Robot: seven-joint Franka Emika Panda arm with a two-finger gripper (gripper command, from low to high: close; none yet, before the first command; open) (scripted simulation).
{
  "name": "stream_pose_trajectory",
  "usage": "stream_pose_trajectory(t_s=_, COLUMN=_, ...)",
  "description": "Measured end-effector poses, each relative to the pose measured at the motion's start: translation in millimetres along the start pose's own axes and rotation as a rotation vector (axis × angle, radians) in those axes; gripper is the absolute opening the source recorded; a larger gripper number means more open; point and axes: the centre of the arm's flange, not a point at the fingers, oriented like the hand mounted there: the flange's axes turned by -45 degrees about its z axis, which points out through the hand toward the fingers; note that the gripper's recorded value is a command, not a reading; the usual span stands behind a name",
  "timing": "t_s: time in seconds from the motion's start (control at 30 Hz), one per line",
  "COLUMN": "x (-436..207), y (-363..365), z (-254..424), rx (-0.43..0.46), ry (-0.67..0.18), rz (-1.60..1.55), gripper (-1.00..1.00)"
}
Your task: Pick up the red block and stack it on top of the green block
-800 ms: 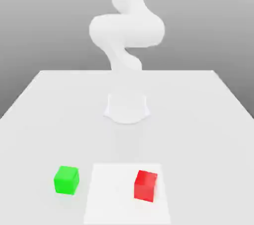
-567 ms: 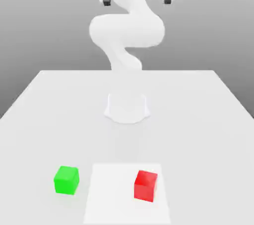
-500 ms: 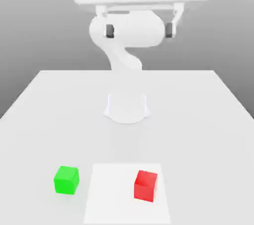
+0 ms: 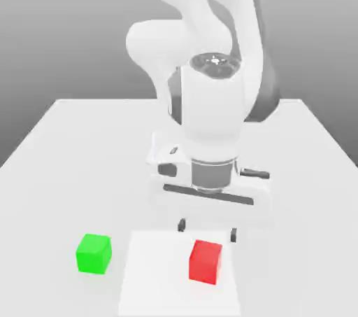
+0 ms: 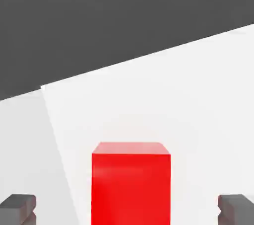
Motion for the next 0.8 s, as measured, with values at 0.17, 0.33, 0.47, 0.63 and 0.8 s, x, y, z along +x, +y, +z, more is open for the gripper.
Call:
stream_pose_trajectory(t_s=0.17, x=-2, y=1, z=33, rx=-0.001, ry=-0.002, rz=0.001, gripper=-1.00)
stream_pose_trajectory(t_s=0.33, x=-2, y=1, z=35, rx=-0.002, ry=-0.001, rz=0.001, gripper=-1.00)
stream_pose_trajectory(t_s=0.47, x=-1, y=0, z=-1, rx=-0.002, ry=-0.001, rz=0.002, gripper=-1.00)
stream_pose_trajectory(t_s=0.63, x=21, y=73, z=-37, rx=-0.007, ry=-0.001, rz=0.079, gripper=-1.00)
stream_pose_trajectory(t_s=0.8, x=28, y=190, z=-57, rx=-0.006, ry=-0.002, rz=0.169, gripper=-1.00)
